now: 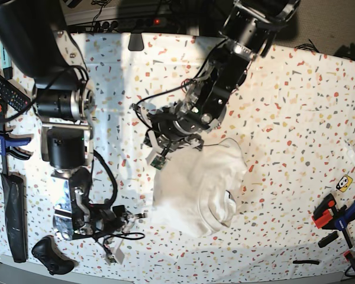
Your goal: Fold the T-shirt properly
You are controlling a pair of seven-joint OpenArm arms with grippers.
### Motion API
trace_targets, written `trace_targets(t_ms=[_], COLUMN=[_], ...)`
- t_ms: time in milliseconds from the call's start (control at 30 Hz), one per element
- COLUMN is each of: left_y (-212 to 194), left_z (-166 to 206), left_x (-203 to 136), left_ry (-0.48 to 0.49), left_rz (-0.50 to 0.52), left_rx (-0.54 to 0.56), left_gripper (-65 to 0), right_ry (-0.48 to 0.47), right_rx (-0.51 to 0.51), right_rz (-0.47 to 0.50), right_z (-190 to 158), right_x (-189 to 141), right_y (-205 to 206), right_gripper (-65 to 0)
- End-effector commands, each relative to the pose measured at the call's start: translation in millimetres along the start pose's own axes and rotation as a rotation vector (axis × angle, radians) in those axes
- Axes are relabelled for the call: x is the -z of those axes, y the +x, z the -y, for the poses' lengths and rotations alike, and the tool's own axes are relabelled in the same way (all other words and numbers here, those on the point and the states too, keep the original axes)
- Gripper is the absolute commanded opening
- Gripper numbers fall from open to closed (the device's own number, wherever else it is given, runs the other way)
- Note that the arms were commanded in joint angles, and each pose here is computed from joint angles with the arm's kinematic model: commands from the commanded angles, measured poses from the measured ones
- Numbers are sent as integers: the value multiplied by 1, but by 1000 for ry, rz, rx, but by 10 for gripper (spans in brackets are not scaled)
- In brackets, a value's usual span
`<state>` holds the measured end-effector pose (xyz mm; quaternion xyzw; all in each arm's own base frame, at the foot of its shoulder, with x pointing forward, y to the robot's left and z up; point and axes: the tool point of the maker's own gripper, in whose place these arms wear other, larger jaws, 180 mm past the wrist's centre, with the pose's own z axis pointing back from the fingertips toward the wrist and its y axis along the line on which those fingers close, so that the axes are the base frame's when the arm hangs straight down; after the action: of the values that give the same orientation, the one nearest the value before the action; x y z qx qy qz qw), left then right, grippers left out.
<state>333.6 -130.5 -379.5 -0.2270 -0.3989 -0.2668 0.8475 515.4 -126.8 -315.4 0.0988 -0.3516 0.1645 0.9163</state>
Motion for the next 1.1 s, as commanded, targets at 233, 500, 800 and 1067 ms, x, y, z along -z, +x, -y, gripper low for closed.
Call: trace_targets(t_ms=[233,500,800,1067], left_y=[28,10,5,98], left_z=[-30,-124,-138,-97], left_x=[-4,-33,-48,-91], left_ry=[162,461,341,260], left_rz=[78,44,53,247], left_rx=[-8,-95,-319,-225], left_gripper=[-650,-650,-650,-650], right_ry=[-22,-100,-154,-155], right_rx=[-12,-27,-19,-20], right_rz=[9,-31,-15,-6], right_z=[8,39,69,70], right_x=[-12,-22,-35,-36], right_y=[19,7,4,6], right_gripper=[-650,-650,-650,-650])
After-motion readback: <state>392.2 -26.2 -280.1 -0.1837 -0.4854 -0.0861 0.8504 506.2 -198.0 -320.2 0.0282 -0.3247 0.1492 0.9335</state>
